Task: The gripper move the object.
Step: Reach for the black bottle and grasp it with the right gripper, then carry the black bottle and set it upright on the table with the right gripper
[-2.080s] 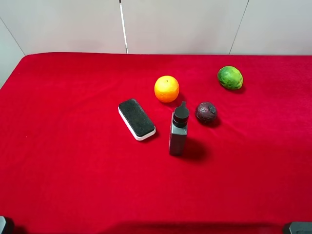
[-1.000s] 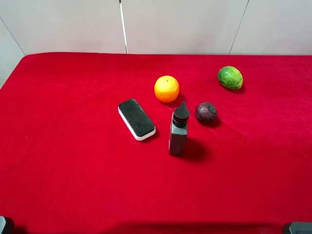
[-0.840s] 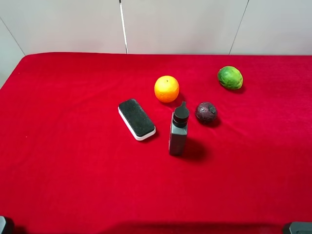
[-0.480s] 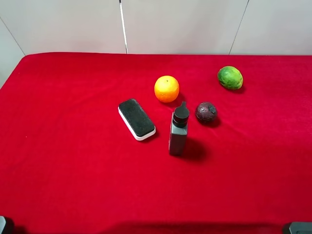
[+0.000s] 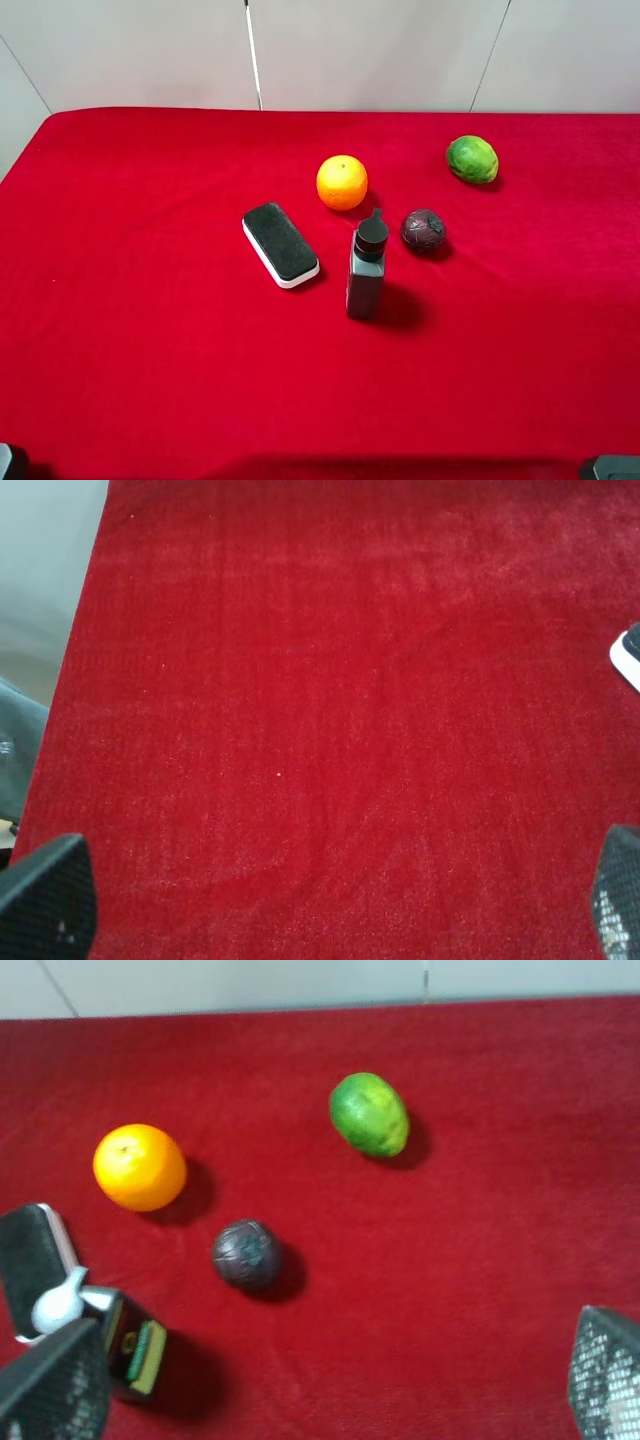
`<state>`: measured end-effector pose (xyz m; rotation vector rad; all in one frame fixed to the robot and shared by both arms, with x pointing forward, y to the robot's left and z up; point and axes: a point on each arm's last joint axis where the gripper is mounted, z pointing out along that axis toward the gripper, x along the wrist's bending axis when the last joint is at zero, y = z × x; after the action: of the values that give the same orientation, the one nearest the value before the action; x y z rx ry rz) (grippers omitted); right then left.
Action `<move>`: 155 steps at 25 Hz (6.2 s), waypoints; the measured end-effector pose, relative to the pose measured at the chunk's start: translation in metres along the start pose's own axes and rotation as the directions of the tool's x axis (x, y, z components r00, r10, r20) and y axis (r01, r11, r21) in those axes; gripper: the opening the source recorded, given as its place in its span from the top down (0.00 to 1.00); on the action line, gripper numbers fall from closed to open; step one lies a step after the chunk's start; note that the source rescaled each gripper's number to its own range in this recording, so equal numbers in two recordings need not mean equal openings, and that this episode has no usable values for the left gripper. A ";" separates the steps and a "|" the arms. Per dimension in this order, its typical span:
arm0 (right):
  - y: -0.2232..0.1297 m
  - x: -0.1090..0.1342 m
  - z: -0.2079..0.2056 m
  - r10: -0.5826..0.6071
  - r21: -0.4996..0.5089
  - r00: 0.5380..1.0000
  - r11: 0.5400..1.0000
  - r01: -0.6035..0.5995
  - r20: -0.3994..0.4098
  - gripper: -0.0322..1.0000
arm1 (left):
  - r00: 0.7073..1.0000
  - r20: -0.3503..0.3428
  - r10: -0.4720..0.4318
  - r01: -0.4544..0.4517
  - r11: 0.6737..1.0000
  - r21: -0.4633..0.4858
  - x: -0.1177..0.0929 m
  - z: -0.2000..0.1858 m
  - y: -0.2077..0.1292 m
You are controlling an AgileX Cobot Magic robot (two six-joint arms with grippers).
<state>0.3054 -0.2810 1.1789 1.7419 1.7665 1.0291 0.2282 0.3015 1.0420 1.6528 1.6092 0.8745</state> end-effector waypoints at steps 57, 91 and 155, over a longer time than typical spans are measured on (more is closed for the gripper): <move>-0.018 0.188 0.230 -0.054 0.663 0.991 0.748 -0.041 0.122 0.00 | 1.000 0.000 0.000 0.000 1.000 -0.001 0.000 0.000 0.000; -0.078 0.194 0.305 -0.145 0.771 0.985 0.637 0.022 0.091 0.00 | 1.000 0.000 0.000 0.000 1.000 -0.001 0.000 0.000 0.000; -0.090 0.171 0.321 -0.132 0.781 0.988 0.623 0.025 0.074 0.94 | 1.000 0.000 0.000 0.000 1.000 -0.001 0.000 0.000 0.000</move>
<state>0.4746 -0.0446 0.9425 2.0935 2.3782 0.0306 0.2282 0.3015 1.0420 1.6522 1.6086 0.8752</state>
